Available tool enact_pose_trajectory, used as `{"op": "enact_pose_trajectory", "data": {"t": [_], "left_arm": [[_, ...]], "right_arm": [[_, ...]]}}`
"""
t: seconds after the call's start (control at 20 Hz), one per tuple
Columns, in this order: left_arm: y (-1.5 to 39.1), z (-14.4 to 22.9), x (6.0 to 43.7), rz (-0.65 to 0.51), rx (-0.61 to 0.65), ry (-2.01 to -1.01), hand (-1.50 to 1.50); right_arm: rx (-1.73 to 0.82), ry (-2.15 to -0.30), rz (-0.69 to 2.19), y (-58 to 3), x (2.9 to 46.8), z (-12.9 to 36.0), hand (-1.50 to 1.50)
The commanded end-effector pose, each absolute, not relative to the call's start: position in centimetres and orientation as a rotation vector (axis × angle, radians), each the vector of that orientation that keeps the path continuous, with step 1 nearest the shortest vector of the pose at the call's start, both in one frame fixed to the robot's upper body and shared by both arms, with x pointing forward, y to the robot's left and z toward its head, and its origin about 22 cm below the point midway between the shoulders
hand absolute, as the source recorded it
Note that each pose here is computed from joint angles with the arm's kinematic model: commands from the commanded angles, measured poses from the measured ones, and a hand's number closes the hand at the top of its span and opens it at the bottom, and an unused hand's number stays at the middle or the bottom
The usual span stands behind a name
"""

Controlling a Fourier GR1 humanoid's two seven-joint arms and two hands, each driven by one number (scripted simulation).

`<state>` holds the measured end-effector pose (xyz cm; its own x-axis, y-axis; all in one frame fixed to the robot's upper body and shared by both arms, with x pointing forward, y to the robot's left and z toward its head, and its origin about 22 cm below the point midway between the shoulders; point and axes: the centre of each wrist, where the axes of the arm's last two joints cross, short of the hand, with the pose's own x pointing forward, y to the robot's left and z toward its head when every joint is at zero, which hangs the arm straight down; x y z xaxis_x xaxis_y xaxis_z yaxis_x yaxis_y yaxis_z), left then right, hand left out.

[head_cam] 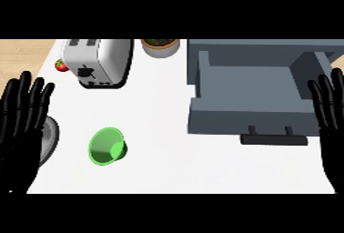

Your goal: Pick up the cup, place it into the drawer and close the drawer

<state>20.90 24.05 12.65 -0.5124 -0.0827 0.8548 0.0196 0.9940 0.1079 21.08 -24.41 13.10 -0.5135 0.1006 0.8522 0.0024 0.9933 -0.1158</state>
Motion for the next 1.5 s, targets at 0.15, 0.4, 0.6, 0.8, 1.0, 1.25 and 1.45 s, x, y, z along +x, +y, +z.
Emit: {"op": "enact_pose_trajectory", "data": {"t": [0.15,0.4,0.6,0.8,1.0,1.25,1.45], "left_arm": [[21.3,11.9,20.4,-0.089,0.094,-2.107,-1.50],[19.4,10.2,19.0,0.116,-0.064,-1.990,-1.50],[18.0,11.0,19.3,0.108,-0.048,-1.994,-1.50],[18.5,10.0,20.7,0.140,-0.062,-1.990,-1.50],[16.0,10.5,21.7,0.135,-0.059,-2.004,-1.50],[18.7,9.5,21.5,0.154,-0.034,-1.961,-1.50],[19.3,9.4,20.6,0.150,-0.022,-1.954,-1.50]], "right_arm": [[0.013,-2.085,0.112,-24.4,21.1,11.6,-1.50],[0.148,-2.000,0.127,-23.3,22.7,13.1,-1.50],[0.149,-2.000,0.107,-23.1,22.9,10.3,-1.50],[0.120,-1.991,0.114,-22.3,21.7,12.2,-1.50],[0.152,-2.011,0.123,-23.8,21.6,12.5,-1.50],[0.163,-1.999,0.106,-22.9,22.4,12.0,-1.50],[0.151,-2.009,0.116,-21.9,21.6,11.8,-1.50]]}}
